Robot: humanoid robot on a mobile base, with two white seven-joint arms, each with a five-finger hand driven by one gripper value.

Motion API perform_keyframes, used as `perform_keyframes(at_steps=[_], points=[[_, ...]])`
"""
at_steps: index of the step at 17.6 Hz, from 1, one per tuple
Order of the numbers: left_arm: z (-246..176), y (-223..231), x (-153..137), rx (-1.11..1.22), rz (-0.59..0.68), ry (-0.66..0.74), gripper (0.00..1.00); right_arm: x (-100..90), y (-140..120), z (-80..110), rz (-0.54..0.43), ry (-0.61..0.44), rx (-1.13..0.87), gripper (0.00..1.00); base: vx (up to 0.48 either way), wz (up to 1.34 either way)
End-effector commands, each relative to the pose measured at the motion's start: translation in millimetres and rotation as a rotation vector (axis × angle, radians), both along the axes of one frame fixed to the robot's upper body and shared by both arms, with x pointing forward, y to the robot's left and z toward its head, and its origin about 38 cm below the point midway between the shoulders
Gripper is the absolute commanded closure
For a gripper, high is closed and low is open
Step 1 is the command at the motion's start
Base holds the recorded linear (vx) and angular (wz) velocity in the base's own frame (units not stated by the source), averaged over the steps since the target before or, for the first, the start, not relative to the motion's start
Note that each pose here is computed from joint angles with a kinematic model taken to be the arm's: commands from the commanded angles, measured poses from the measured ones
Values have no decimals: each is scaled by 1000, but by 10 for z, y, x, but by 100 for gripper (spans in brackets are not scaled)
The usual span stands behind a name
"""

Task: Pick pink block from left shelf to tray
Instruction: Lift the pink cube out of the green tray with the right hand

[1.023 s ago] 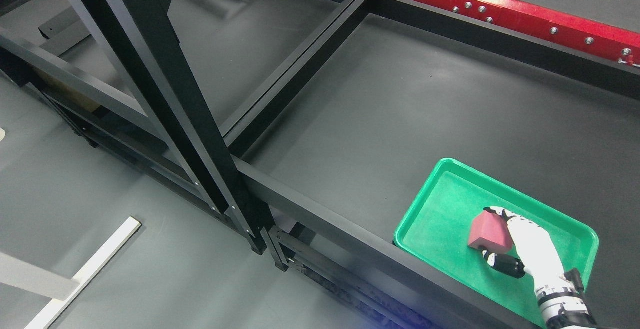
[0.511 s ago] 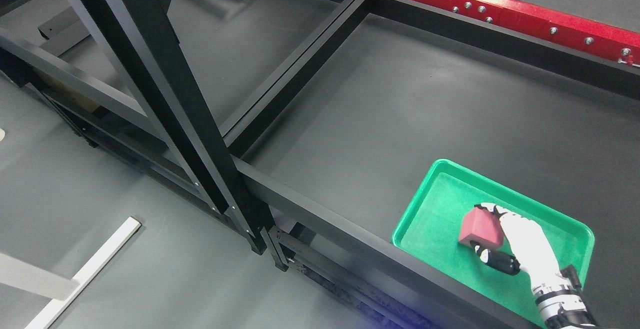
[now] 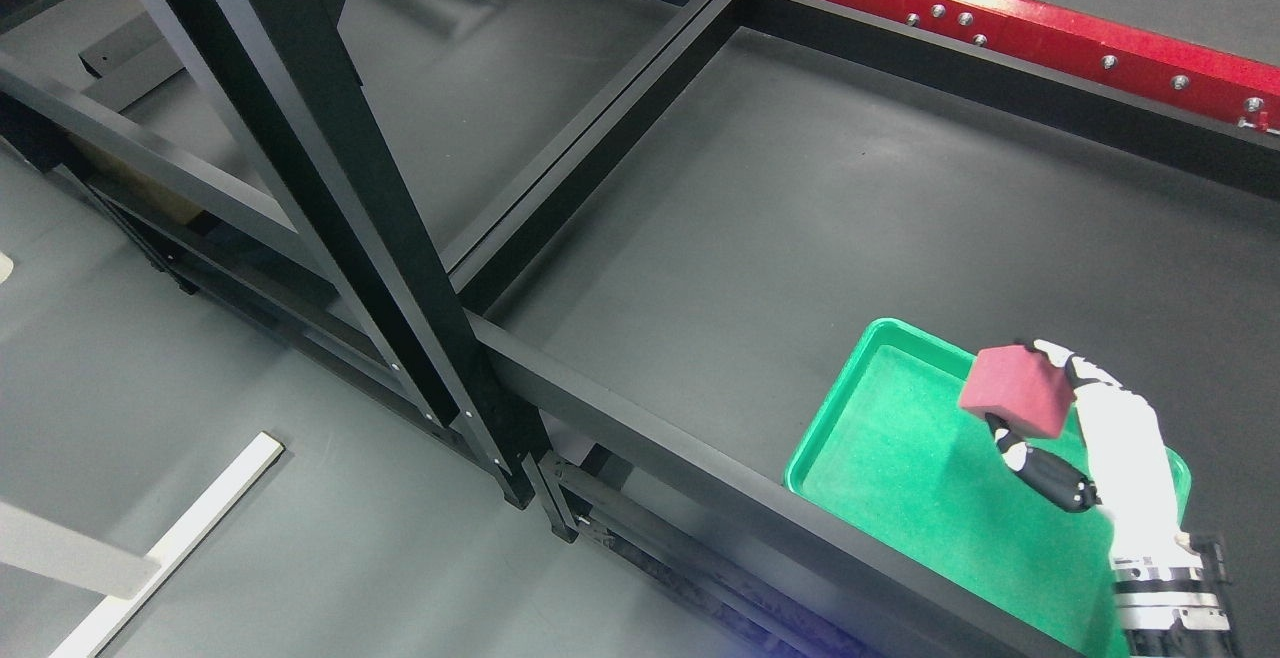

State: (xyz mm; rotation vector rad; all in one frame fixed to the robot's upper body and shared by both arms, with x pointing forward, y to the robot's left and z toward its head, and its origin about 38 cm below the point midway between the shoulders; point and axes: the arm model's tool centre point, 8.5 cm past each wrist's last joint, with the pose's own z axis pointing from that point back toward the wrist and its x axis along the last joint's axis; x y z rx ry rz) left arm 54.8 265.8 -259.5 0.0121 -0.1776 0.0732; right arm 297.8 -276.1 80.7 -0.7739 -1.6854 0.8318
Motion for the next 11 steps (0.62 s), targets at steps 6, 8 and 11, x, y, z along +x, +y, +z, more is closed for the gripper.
perform_keyframes(at_steps=[6, 8, 11], points=[[14, 118, 60, 18, 7, -17, 0, -66, -187, 88, -125, -112, 120, 97, -12, 15], [14, 118, 60, 18, 7, -17, 0, -79, -195, 77, -125, -107, 116, 97, -26, 73], [14, 118, 60, 18, 7, -17, 0, -102, -190, 55, -123, -100, 116, 97, -36, 161]])
